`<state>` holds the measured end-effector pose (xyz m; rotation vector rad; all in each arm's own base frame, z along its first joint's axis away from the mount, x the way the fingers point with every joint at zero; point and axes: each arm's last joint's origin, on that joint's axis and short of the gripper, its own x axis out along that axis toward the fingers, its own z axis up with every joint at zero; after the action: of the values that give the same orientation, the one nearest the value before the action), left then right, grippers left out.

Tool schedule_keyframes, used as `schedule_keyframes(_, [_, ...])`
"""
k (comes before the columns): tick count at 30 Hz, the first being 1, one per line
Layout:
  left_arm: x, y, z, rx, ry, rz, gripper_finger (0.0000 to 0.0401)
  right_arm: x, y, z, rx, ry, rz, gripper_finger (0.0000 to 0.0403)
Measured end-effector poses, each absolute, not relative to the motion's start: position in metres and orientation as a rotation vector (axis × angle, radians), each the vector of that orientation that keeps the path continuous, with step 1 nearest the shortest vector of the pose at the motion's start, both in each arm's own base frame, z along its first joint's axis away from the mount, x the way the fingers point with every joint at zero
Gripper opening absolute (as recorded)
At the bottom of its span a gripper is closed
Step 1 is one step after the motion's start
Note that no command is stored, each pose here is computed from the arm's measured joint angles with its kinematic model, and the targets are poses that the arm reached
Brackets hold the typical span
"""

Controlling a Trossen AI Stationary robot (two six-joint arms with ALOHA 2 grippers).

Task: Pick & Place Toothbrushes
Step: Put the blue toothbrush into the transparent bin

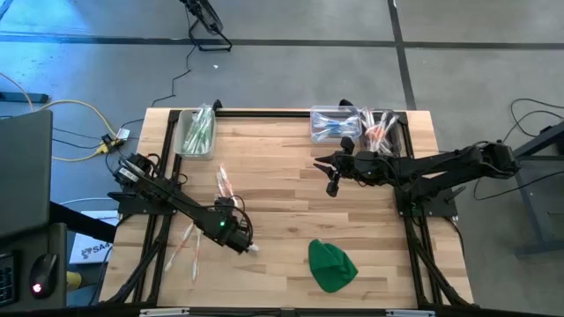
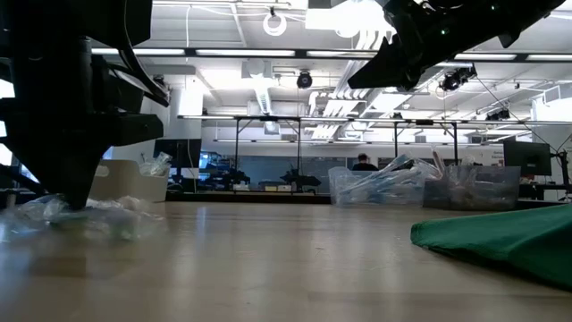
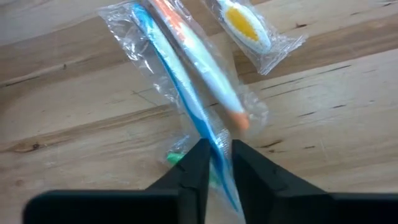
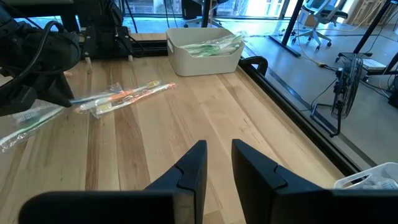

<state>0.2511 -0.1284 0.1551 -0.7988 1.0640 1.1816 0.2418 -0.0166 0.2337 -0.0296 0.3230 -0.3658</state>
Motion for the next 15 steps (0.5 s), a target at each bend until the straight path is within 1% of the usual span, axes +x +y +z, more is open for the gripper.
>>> schedule_keyframes(6, [0.252, -0.128, 0.156, -0.767, 1.051, 1.165, 0.0009, 0.242, -0.017, 0.234, -0.03, 0.323, -0.366, 0.0066])
schedule_keyframes(10, [0.257, -0.129, 0.162, -0.728, 1.0, 1.14, 0.0005, 0.242, -0.017, 0.234, -0.03, 0.323, -0.366, 0.0066])
schedule_keyframes(15, [0.261, -0.13, 0.182, -0.654, 0.993, 1.147, 0.0001, 0.242, -0.017, 0.234, -0.03, 0.323, -0.366, 0.0066])
